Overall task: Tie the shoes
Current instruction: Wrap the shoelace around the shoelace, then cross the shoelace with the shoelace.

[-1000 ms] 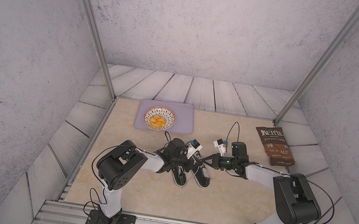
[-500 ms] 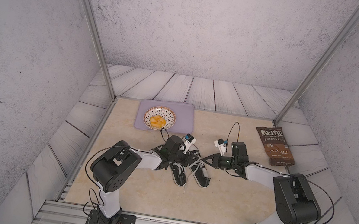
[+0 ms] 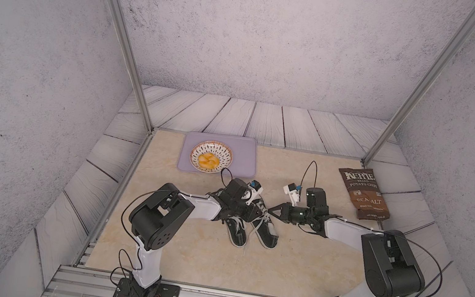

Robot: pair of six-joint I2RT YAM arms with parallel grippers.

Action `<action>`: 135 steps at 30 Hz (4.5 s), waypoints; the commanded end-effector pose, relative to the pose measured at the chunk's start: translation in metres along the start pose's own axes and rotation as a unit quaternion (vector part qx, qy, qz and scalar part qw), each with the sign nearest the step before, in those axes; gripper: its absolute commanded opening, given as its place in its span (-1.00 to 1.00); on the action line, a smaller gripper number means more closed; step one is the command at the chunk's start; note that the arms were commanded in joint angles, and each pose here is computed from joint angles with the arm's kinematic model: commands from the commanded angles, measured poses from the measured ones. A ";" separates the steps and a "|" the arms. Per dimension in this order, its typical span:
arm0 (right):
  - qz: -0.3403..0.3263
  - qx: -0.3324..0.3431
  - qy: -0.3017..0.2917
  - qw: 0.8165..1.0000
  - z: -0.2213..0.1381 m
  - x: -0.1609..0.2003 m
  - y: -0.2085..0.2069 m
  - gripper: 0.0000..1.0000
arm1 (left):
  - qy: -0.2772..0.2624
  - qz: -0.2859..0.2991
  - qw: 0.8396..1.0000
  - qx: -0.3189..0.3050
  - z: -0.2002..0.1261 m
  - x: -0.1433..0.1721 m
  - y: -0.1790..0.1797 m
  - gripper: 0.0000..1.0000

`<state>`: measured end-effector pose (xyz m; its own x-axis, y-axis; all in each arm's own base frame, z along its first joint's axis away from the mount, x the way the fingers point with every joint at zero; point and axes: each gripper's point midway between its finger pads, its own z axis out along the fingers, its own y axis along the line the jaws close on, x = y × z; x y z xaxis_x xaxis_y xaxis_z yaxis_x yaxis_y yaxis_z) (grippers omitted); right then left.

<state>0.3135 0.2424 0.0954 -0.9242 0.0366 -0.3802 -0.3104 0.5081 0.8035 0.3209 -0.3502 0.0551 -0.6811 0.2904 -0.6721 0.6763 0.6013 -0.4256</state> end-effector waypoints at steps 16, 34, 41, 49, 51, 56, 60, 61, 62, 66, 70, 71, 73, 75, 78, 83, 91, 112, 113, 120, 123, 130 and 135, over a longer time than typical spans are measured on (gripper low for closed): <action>0.009 0.012 -0.001 1.000 0.002 0.004 -0.011 -1.00 | 0.003 0.012 1.000 0.006 -0.004 0.001 -0.009 -0.77; 0.002 0.020 0.003 1.000 0.003 -0.002 -0.013 -1.00 | 0.003 0.209 0.974 0.083 -0.060 0.018 -0.121 -0.98; 0.001 0.022 0.008 1.000 0.006 -0.002 -0.015 -1.00 | 0.041 0.301 0.945 0.125 -0.018 0.013 -0.171 -0.97; 0.000 0.020 0.010 1.000 0.008 -0.003 -0.016 -1.00 | 0.030 0.278 0.957 0.083 -0.010 0.009 -0.157 0.39; -0.002 0.017 0.011 1.000 0.007 -0.002 -0.015 -1.00 | 0.010 0.253 0.965 0.061 -0.018 0.003 -0.148 0.55; -0.014 0.001 0.013 1.000 0.004 -0.001 -0.006 -1.00 | -0.025 0.162 0.985 0.056 -0.037 -0.011 -0.109 0.33; -0.023 -0.003 0.014 1.000 0.001 -0.001 -0.001 -1.00 | 0.001 0.108 0.986 0.127 -0.037 -0.007 -0.089 0.20; -0.025 -0.003 0.014 1.000 0.001 -0.001 0.000 -1.00 | 0.011 0.104 0.983 0.148 -0.037 -0.006 -0.091 0.20; -0.024 -0.003 0.015 1.000 0.001 0.000 0.000 -1.00 | 0.019 0.102 0.981 0.163 -0.036 -0.003 -0.093 0.20; -0.024 -0.002 0.015 1.000 0.001 0.000 0.000 -1.00 | 0.021 0.106 0.982 0.155 -0.032 -0.005 -0.090 0.01; -0.024 -0.006 0.014 1.000 0.000 0.000 0.002 -1.00 | 0.009 0.100 0.992 0.079 -0.024 -0.011 -0.063 -0.34; -0.023 -0.008 0.016 1.000 0.001 0.001 0.003 -1.00 | 0.007 0.098 0.993 0.061 -0.022 -0.011 -0.056 -0.39; -0.023 -0.010 0.016 1.000 0.000 0.001 0.003 -1.00 | 0.000 0.096 0.995 0.036 -0.019 -0.014 -0.047 -0.42; -0.025 -0.012 0.017 0.999 0.000 0.000 0.005 -1.00 | -0.004 0.095 0.995 0.027 -0.016 -0.016 -0.043 -0.42; -0.025 -0.015 0.019 0.999 0.000 0.001 0.006 -1.00 | 0.000 0.094 0.995 0.035 -0.011 -0.016 -0.044 -0.43; -0.025 -0.019 0.020 0.999 0.000 0.000 0.007 -1.00 | -0.001 0.092 0.995 0.040 -0.004 -0.017 -0.043 -0.47; -0.025 -0.021 0.027 0.999 -0.001 0.004 0.009 -1.00 | -0.012 0.092 0.995 0.037 -0.002 -0.021 -0.041 -0.92; -0.248 0.239 0.088 0.935 -0.021 0.063 -0.005 -0.35 | -0.022 0.022 0.997 0.073 -0.006 -0.015 -0.034 -1.00; -0.254 0.236 0.095 0.933 -0.018 0.065 -0.005 -0.35 | -0.022 0.021 0.997 0.074 -0.005 -0.015 -0.034 -1.00; -0.284 0.219 0.121 0.926 0.000 0.074 0.002 -0.31 | -0.020 0.017 0.997 0.076 -0.005 -0.013 -0.033 -1.00; -0.294 0.219 0.124 0.922 0.006 0.072 0.003 -0.30 | -0.020 0.016 0.997 0.076 -0.005 -0.014 -0.032 -1.00; -0.301 0.228 0.152 0.914 0.018 0.082 -0.008 -0.30 | -0.020 0.014 0.997 0.074 -0.005 -0.014 -0.031 -1.00; -0.304 0.223 0.168 0.911 0.024 0.091 -0.011 -0.32 | -0.018 0.012 0.997 0.073 -0.004 -0.013 -0.030 -1.00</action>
<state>0.2421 0.2529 0.0443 -0.6814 -0.5566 -0.4753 -0.7006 0.6838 0.2036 0.3091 -0.3682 0.0835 -0.6502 0.2749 -0.7083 0.7298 0.4854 -0.4815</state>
